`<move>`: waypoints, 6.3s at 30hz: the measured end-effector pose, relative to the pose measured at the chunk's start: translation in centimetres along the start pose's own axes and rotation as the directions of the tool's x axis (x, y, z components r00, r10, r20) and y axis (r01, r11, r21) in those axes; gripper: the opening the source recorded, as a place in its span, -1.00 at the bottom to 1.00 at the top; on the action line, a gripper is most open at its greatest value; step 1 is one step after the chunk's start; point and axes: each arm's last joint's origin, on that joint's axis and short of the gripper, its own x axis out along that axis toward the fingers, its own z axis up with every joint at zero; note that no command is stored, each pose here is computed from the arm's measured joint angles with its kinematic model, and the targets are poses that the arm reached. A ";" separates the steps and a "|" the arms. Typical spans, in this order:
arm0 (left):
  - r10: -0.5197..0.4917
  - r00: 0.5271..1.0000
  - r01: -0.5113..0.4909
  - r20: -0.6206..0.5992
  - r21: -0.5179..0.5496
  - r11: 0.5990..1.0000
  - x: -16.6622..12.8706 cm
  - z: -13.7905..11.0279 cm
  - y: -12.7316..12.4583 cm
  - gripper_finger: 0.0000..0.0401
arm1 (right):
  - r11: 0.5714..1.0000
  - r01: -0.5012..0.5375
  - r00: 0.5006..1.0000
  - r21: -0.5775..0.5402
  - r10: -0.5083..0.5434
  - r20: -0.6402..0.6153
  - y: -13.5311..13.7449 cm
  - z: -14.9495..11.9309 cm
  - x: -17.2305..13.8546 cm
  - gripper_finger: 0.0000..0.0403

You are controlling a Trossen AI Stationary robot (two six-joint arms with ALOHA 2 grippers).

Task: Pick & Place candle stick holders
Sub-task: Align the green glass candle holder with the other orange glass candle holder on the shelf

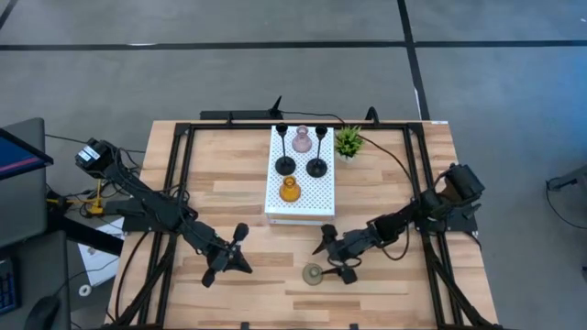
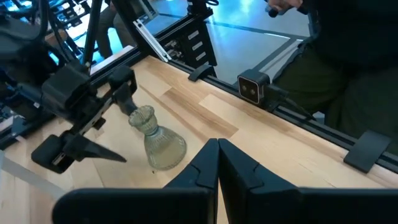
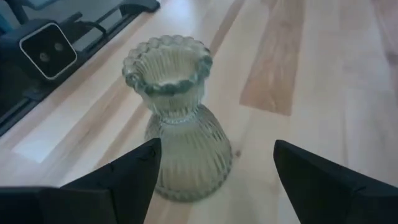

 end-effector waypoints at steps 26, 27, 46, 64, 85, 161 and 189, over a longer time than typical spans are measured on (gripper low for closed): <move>-0.006 1.000 0.006 -0.014 -0.023 1.000 0.0 -0.2 -0.1 -0.97 | 0.990 -0.135 0.991 0.046 0.133 0.031 0.8 2.0 4.2 0.50; -0.006 1.000 0.006 -0.015 -0.023 1.000 0.0 -0.2 -0.1 -0.97 | 0.990 -0.135 0.991 0.047 0.133 0.027 0.8 1.9 4.2 0.50; -0.006 1.000 0.006 -0.015 -0.023 1.000 0.0 -0.2 -0.1 -0.97 | 0.980 -0.116 0.993 0.161 0.117 -0.001 0.2 1.7 4.2 0.27; -0.006 1.000 0.006 -0.014 -0.023 1.000 0.0 -0.2 -0.1 -0.97 | 0.980 -0.069 0.998 0.187 0.070 0.001 -1.7 1.8 4.2 -0.02; -0.006 1.000 0.005 -0.014 -0.023 1.000 0.0 -0.2 -0.1 -0.97 | 0.970 -0.090 0.995 0.225 0.077 0.066 -1.5 2.4 4.2 -0.34; 0.012 1.000 -0.013 -0.021 -0.019 1.000 0.0 -0.2 0.0 -0.97 | 0.890 0.417 0.882 0.185 -0.445 0.156 -12.9 10.6 -10.3 -0.32; 0.012 1.000 -0.012 -0.021 -0.019 1.000 0.0 -0.2 0.0 -0.97 | 0.891 0.415 0.882 0.185 -0.444 0.157 -12.6 10.8 -10.9 -0.16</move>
